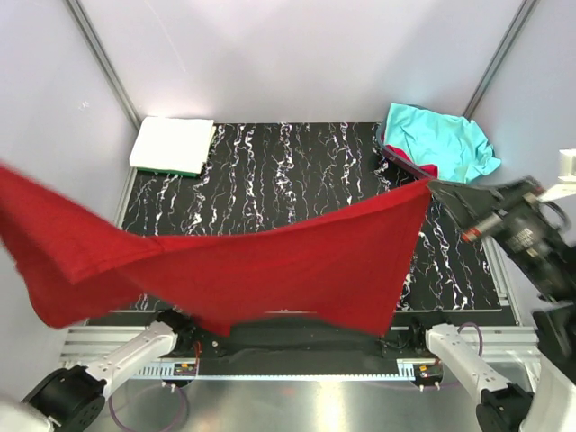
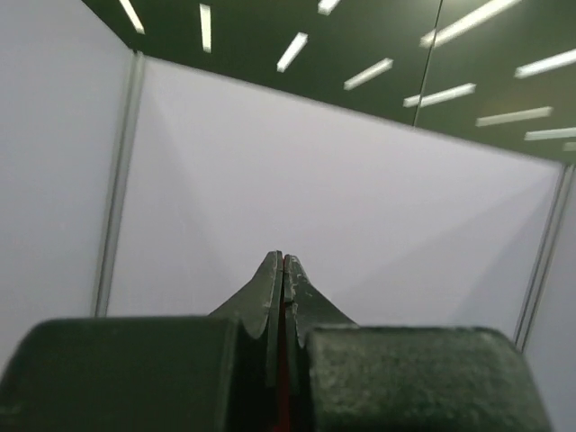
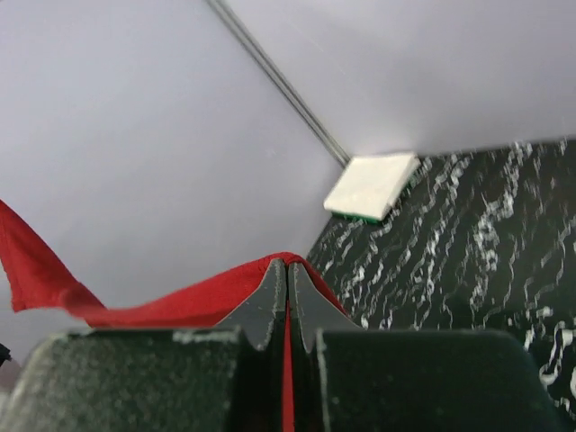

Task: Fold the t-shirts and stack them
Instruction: Flatten the tshirt out

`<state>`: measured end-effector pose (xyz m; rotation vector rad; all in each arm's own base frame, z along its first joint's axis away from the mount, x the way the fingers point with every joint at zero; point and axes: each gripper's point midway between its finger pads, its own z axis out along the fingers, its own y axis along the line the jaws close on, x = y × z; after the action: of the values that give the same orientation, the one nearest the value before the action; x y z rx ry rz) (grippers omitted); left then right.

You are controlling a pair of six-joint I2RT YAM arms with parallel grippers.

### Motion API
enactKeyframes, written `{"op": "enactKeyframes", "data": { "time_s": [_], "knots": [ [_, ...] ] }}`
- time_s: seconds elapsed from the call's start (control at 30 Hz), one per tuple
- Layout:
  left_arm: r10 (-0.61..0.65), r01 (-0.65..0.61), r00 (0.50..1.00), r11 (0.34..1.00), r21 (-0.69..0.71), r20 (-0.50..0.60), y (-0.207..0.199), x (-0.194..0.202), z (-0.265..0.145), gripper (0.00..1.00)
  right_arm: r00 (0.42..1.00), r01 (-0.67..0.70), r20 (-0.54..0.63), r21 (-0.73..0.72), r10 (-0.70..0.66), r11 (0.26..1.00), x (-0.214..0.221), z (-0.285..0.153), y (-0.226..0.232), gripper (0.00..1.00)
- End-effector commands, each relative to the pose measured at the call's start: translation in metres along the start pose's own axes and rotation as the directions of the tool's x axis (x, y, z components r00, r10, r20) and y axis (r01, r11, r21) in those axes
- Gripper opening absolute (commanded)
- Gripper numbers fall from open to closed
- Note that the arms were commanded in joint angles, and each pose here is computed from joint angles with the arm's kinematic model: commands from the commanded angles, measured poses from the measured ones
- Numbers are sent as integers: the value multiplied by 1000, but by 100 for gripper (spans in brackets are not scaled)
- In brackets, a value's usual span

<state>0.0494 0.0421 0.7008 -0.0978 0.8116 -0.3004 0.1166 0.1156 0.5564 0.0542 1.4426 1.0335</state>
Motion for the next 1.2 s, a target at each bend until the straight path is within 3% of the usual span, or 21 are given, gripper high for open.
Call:
{"op": "enactKeyframes", "data": {
  "time_s": [0.0, 0.07, 0.13, 0.17, 0.23, 0.27, 0.5, 0.6, 0.7, 0.8, 0.93, 0.97, 1.17],
  "knots": [
    [128, -117, 963, 991, 62, -235, -33, 136, 61, 0, 984, -125, -96, 239, 151, 963, 36, 49, -76, 0],
    [200, -193, 901, 980, 57, -385, -35, 230, 73, 0, 972, -133, -137, 351, 191, 927, 66, 66, -122, 0],
    [235, -230, 873, 971, 65, -428, -36, 284, 84, 0, 966, -129, -138, 479, 220, 868, 83, 80, -165, 0],
    [251, -241, 830, 967, 85, -498, -36, 340, 86, 0, 964, -108, -159, 499, 213, 860, 95, 90, -184, 0],
    [212, -183, 789, 977, 108, -577, -29, 399, 91, 0, 962, -64, -179, 587, 207, 807, 112, 105, -226, 0],
    [210, -179, 726, 977, 116, -655, -21, 454, 89, 0, 966, -43, -182, 592, 185, 805, 119, 116, -242, 0],
    [205, -167, 596, 977, 130, -776, 15, 629, 115, 0, 949, -12, -176, 808, 260, 589, 161, 145, -408, 0],
    [158, -119, 592, 987, 108, -791, 20, 660, 132, 0, 951, 4, -166, 850, 261, 526, 150, 141, -452, 0],
    [135, -60, 613, 990, 124, -778, 6, 659, 146, 0, 946, 37, -211, 824, 245, 565, 139, 150, -458, 0],
    [108, -32, 676, 993, 118, -729, -5, 623, 171, 0, 951, 24, -208, 789, 230, 614, 123, 161, -440, 0],
    [85, -22, 786, 994, 110, -612, -18, 539, 204, 0, 962, -33, -163, 731, 221, 682, 97, 174, -403, 0],
    [86, -25, 826, 993, 117, -556, -24, 500, 213, 0, 964, -38, -157, 720, 216, 693, 92, 175, -392, 0],
    [110, -73, 923, 991, 113, -368, -35, 360, 217, 0, 985, -60, -90, 631, 150, 773, 47, 169, -310, 0]
  ]
}}
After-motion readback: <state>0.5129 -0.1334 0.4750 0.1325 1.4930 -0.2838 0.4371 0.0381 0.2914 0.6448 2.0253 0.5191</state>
